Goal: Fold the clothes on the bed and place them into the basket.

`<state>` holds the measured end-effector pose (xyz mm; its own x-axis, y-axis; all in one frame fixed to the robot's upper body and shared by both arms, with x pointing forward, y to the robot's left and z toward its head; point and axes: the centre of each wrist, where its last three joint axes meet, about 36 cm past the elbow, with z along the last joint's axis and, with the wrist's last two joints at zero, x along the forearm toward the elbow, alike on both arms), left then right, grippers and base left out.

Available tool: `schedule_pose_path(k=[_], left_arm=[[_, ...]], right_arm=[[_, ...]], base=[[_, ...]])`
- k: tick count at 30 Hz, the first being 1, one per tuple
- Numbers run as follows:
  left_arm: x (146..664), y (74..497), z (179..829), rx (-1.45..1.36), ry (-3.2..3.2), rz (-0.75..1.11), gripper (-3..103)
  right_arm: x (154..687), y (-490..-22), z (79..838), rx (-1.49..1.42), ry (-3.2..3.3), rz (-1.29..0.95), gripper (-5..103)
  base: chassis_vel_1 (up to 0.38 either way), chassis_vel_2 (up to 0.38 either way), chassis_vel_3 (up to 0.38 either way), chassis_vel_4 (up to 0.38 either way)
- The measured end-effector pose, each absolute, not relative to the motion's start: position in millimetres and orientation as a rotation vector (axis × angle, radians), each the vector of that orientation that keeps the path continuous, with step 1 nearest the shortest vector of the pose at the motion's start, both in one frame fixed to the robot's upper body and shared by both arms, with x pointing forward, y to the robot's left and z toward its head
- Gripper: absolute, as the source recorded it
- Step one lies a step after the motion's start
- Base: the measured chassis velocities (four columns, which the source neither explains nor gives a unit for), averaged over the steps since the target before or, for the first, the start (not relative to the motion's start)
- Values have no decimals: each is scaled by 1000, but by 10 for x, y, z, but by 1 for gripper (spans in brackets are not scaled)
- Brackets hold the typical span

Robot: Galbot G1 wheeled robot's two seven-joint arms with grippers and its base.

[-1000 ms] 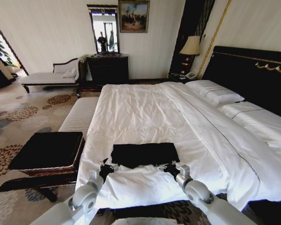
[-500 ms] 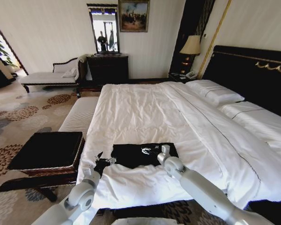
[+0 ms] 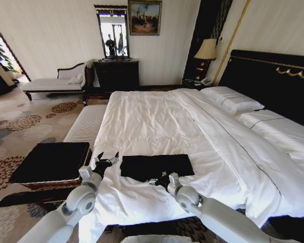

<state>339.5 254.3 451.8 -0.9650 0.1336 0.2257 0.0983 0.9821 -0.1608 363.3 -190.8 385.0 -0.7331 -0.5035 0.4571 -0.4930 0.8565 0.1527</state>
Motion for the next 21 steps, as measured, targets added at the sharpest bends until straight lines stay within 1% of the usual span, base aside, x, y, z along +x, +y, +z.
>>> schedule_pose_path(k=[3,6,7,8,9,11,12,13,14,15,18,21], left_arm=[[3282,2508,4441,-159,-2877,215,100],[3109,2470,4248,-129,-2885,195,100],[3109,2470,4248,-129,-2885,195,100],[3052,2459,4167,-131,-2904,177,100],[3008,2443,4100,-138,-2930,149,100],[2941,2393,3973,-140,-2988,107,100],[2941,2393,3973,-140,-2988,107,100],[2891,2348,3907,-141,-3005,120,100],[2843,2312,3859,-144,-3015,137,100],[2843,2312,3859,-144,-3015,137,100],[2704,2267,3763,-168,-3046,112,100],[2654,2266,3746,-167,-3053,110,100]], right_arm=[[3715,-2039,4020,639,-2625,-116,100],[3776,-2378,4076,448,-2703,-234,100],[3776,-2378,4076,448,-2703,-234,100],[3813,-2578,4087,350,-2725,-287,100],[3810,-2715,4089,282,-2723,-350,100],[3778,-2925,4134,150,-2667,-563,100],[3778,-2925,4134,150,-2667,-563,100],[3751,-3025,4179,88,-2624,-702,100],[3715,-3113,4182,35,-2593,-793,100],[3715,-3113,4182,35,-2593,-793,100],[3577,-3340,4111,-51,-2555,-912,100],[3500,-3395,4044,-60,-2531,-943,100]], base=[[0,0,0,0],[0,0,0,0],[0,0,0,0],[0,0,0,0],[0,0,0,0],[0,0,0,0],[0,0,0,0],[0,0,0,0],[0,0,0,0],[0,0,0,0],[0,0,0,0],[0,0,0,0]])
